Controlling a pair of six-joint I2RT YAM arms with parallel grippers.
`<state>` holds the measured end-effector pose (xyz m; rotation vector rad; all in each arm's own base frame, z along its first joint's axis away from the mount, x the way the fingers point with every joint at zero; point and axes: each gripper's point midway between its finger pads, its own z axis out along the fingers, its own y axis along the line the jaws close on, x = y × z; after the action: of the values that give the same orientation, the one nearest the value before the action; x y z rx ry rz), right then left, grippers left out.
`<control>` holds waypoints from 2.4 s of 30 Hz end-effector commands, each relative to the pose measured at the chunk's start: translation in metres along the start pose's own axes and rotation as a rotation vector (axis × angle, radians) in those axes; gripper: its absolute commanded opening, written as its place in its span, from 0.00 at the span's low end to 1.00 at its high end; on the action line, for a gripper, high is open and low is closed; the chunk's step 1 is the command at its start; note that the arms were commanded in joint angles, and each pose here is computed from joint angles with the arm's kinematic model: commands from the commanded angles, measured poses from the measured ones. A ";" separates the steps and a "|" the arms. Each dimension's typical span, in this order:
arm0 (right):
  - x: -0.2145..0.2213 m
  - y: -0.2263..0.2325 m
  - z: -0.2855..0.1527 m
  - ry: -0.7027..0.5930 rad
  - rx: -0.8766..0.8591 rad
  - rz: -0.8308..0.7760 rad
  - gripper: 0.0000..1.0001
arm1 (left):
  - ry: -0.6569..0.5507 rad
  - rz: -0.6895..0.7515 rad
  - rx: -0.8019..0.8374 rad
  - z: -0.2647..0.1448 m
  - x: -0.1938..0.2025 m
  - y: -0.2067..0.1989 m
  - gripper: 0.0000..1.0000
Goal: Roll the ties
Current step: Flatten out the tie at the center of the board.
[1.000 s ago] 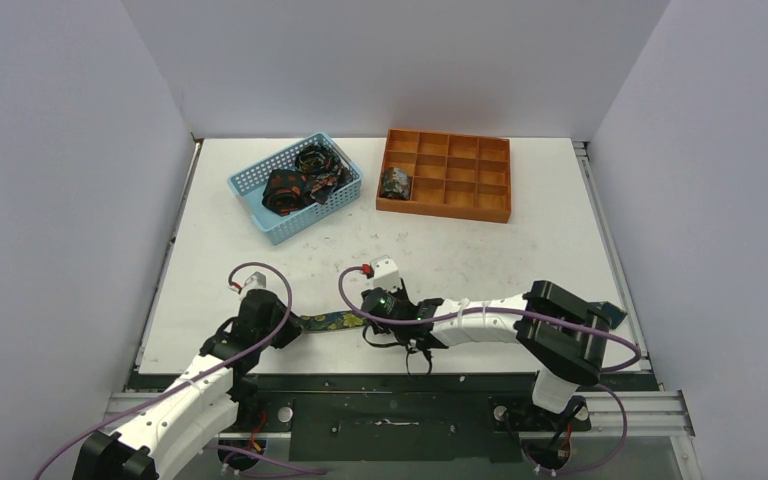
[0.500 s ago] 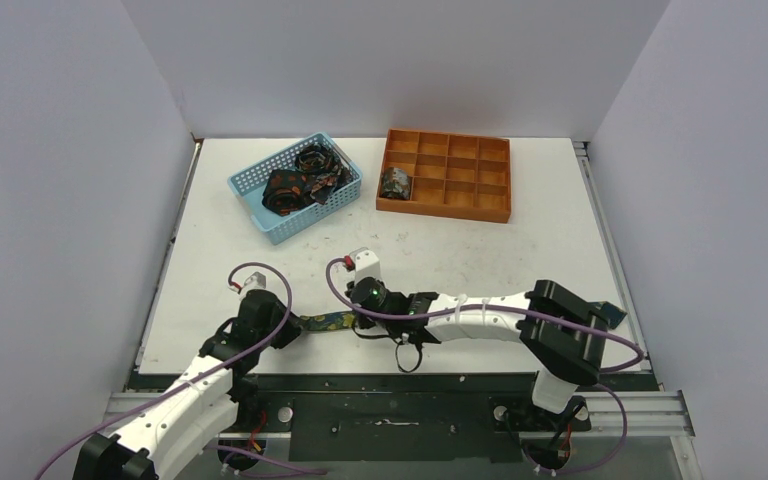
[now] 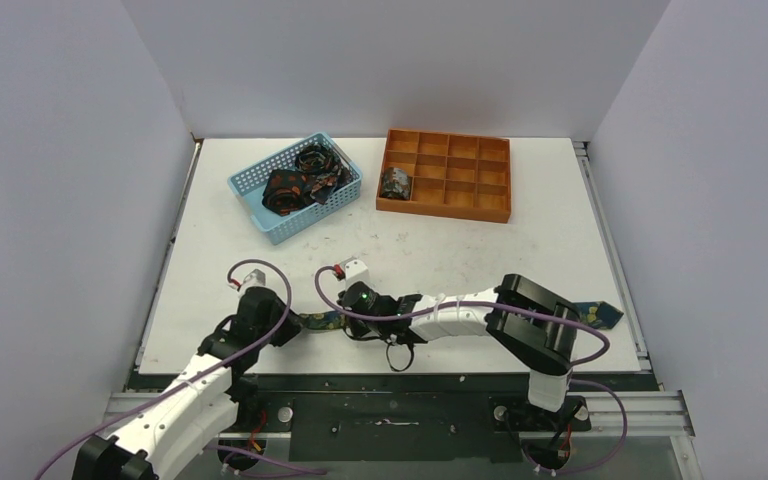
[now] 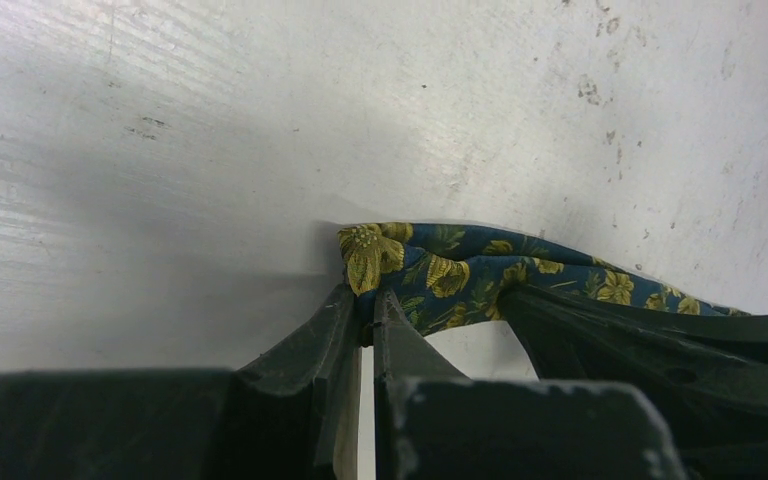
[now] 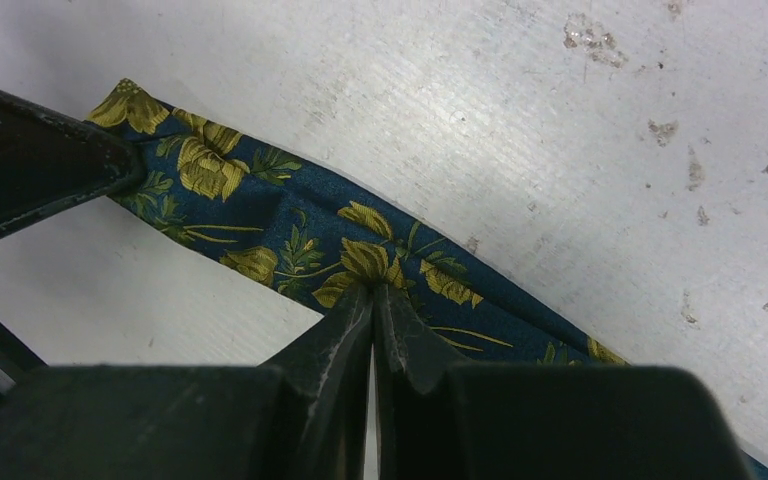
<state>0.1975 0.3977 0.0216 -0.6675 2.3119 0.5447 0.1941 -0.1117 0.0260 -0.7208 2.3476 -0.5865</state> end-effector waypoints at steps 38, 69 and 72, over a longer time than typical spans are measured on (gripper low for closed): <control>-0.016 0.021 0.047 -0.064 -0.277 0.320 0.33 | -0.187 0.329 0.000 -0.033 -0.062 -0.091 0.00; -0.077 0.007 0.007 -0.192 -0.229 0.298 0.10 | -0.227 0.379 -0.098 -0.032 -0.074 -0.080 0.00; -0.069 -0.010 0.005 -0.180 -0.143 0.271 0.14 | -0.226 0.347 -0.117 -0.021 -0.068 -0.067 0.00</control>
<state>0.2399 0.4181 0.0376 -0.3552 2.3002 0.9200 0.2450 -0.1193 0.1136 -0.3383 2.2693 -0.2098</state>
